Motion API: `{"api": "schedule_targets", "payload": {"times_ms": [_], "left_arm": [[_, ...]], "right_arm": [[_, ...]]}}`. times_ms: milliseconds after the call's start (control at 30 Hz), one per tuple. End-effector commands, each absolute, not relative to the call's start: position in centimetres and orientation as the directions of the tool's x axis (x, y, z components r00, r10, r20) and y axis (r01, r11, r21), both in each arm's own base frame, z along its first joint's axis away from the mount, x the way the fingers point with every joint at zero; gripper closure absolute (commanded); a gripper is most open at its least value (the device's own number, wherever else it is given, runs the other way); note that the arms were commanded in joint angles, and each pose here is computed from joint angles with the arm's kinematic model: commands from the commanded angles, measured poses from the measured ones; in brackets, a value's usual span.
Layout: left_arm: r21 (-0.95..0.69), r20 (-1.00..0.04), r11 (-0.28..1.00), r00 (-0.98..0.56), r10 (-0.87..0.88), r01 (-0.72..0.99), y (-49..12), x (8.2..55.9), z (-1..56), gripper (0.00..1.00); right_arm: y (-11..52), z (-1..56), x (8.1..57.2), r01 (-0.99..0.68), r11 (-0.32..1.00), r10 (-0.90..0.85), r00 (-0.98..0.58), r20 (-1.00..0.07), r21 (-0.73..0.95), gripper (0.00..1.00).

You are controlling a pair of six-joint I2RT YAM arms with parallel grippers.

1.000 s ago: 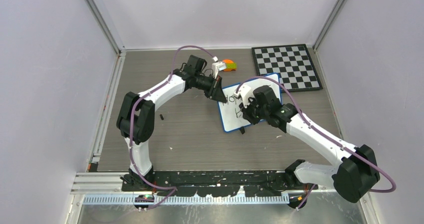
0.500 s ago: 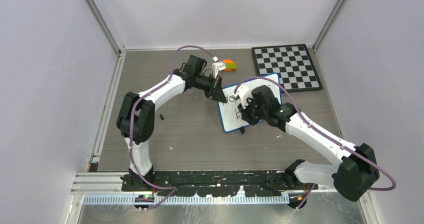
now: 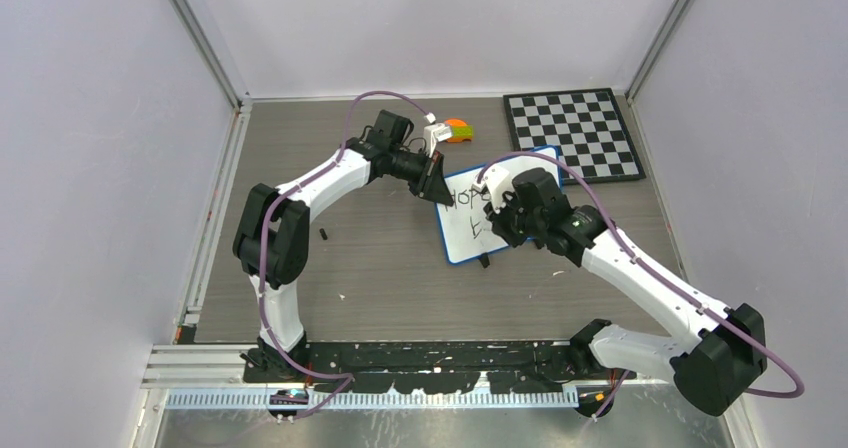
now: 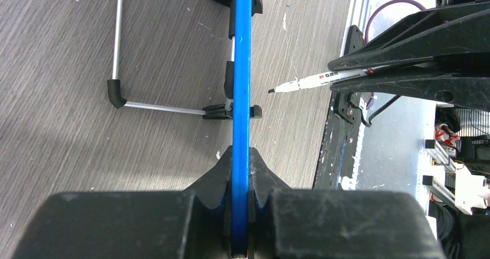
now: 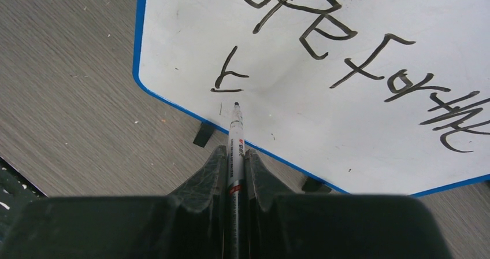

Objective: Write a sentence on the whiteboard

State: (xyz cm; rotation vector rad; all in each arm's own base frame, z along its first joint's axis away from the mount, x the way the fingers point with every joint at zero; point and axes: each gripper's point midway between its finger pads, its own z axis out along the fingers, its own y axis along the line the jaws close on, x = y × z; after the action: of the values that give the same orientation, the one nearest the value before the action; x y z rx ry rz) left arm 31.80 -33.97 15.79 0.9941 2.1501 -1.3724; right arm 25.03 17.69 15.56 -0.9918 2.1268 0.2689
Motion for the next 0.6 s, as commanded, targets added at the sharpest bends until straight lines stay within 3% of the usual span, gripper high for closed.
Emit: {"api": "schedule_targets", "payload": {"times_ms": [0, 567], "left_arm": [[-0.605, -0.667, 0.280, -0.666, 0.334, 0.745, -33.6, 32.1, 17.1, 1.00], [-0.614, -0.664, 0.273, -0.672, 0.328, 0.741, -33.7, 32.2, 17.2, 1.00]], "right_arm": [[17.8, 16.5, 26.4, -0.703, 0.695, -0.552, -0.386, -0.740, -0.152, 1.00], [15.4, 16.9, 29.7, -0.552, 0.786, -0.541, -0.396, -0.742, -0.279, 1.00]]}}
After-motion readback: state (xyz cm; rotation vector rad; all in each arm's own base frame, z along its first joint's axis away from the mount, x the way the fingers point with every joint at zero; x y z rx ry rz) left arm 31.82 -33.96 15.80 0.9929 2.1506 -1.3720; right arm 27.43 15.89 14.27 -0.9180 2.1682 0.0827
